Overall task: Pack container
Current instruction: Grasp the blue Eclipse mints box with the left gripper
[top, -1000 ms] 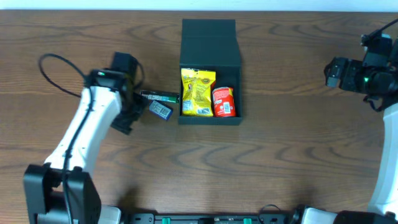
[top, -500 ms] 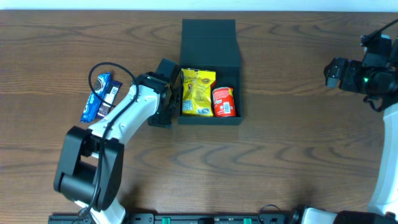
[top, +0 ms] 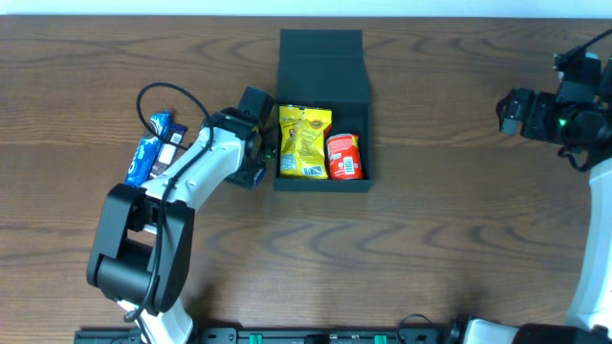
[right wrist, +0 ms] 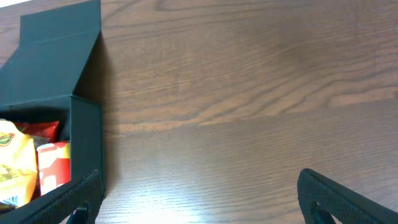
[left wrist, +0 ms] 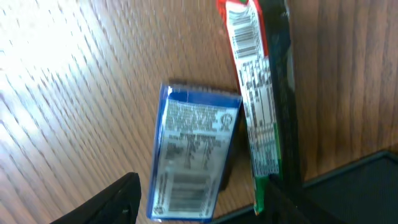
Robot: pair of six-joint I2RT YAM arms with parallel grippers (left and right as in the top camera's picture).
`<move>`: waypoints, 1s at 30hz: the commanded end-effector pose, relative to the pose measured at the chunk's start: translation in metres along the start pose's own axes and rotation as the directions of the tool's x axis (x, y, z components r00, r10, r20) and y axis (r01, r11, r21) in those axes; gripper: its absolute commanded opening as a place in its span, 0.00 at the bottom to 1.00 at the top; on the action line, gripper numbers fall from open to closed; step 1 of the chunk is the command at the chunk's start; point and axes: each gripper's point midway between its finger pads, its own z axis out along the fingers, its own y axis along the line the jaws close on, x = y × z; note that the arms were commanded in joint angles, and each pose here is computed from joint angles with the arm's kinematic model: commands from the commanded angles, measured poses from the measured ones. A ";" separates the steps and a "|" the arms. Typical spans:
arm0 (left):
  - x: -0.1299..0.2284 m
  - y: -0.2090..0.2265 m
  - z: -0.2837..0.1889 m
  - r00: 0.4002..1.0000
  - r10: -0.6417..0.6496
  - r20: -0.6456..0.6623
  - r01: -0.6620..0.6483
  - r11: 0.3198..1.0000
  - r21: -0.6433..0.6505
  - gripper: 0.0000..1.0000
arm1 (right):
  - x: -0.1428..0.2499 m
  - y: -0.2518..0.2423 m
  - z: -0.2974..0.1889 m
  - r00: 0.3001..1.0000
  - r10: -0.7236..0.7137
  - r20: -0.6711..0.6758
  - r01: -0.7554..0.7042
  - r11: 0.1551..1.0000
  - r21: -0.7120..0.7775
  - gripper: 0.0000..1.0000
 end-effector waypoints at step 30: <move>-0.001 0.021 0.038 0.993 0.107 -0.046 -0.112 0.987 -0.116 0.50 | 0.002 -0.001 0.001 1.000 0.019 -0.006 -0.020 1.000 -0.008 0.99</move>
